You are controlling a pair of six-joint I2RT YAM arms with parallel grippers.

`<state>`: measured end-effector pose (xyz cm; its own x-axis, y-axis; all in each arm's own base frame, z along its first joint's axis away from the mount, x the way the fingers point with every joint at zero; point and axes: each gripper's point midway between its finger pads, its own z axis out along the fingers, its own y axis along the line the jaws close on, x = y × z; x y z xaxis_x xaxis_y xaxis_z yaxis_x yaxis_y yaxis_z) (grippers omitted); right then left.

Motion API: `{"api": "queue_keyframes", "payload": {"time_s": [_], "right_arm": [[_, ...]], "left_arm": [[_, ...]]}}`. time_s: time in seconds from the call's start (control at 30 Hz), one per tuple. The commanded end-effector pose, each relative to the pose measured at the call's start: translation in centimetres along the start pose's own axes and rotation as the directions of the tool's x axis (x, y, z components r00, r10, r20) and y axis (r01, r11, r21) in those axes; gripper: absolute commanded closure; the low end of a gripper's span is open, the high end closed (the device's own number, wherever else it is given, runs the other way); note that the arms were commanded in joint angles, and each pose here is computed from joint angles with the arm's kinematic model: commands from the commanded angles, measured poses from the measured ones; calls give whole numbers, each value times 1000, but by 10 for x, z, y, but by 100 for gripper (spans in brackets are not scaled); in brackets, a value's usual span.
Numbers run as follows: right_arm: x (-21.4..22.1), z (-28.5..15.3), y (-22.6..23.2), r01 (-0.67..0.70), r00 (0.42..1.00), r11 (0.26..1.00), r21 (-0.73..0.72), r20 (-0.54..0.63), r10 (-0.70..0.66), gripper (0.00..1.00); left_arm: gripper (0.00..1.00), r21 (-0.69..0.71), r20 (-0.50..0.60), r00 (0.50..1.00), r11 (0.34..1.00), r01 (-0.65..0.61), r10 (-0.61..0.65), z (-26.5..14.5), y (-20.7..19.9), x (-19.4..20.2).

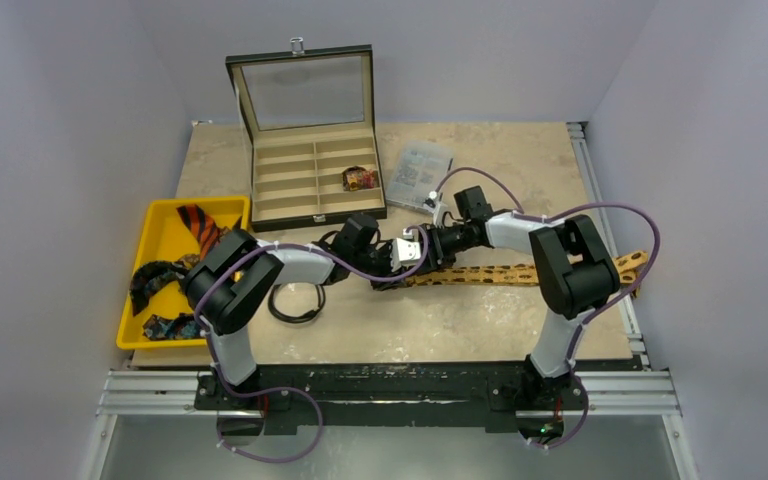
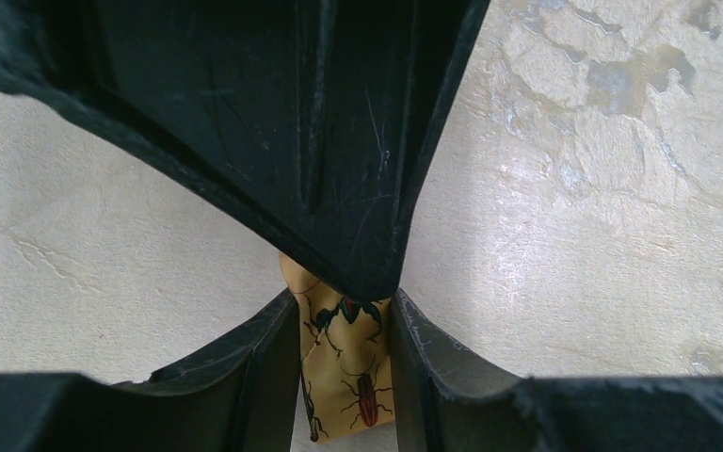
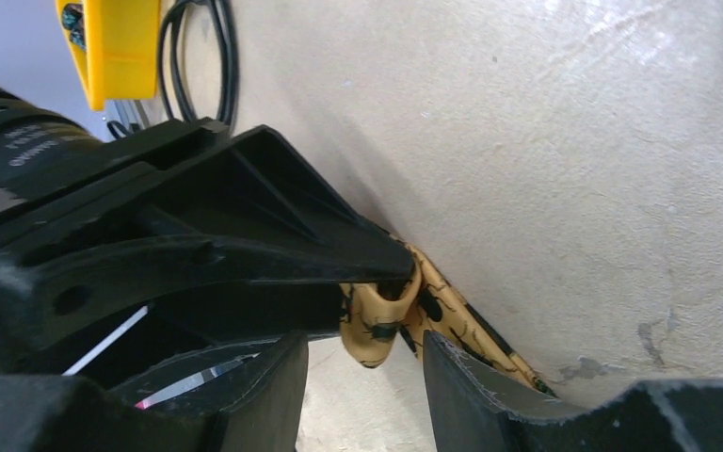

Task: Roll the ties
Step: Roll the tie at the center of the board.

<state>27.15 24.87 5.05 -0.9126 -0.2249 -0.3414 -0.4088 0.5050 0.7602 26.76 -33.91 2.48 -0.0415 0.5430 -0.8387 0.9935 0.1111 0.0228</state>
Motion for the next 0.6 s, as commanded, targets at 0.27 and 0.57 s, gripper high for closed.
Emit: {"api": "queue_keyframes", "payload": {"time_s": [0.27, 0.57], "right_arm": [[-11, 7, 6, 7, 1000, 999, -43, 21, -6, 67], [4, 8, -5, -23, 1000, 1000, -14, -20, 23, 100]], "left_arm": [[64, 32, 13, 999, 998, -46, 46, 6, 0, -9], [51, 79, 22, 997, 994, -72, 71, 4, -8, -9]]}}
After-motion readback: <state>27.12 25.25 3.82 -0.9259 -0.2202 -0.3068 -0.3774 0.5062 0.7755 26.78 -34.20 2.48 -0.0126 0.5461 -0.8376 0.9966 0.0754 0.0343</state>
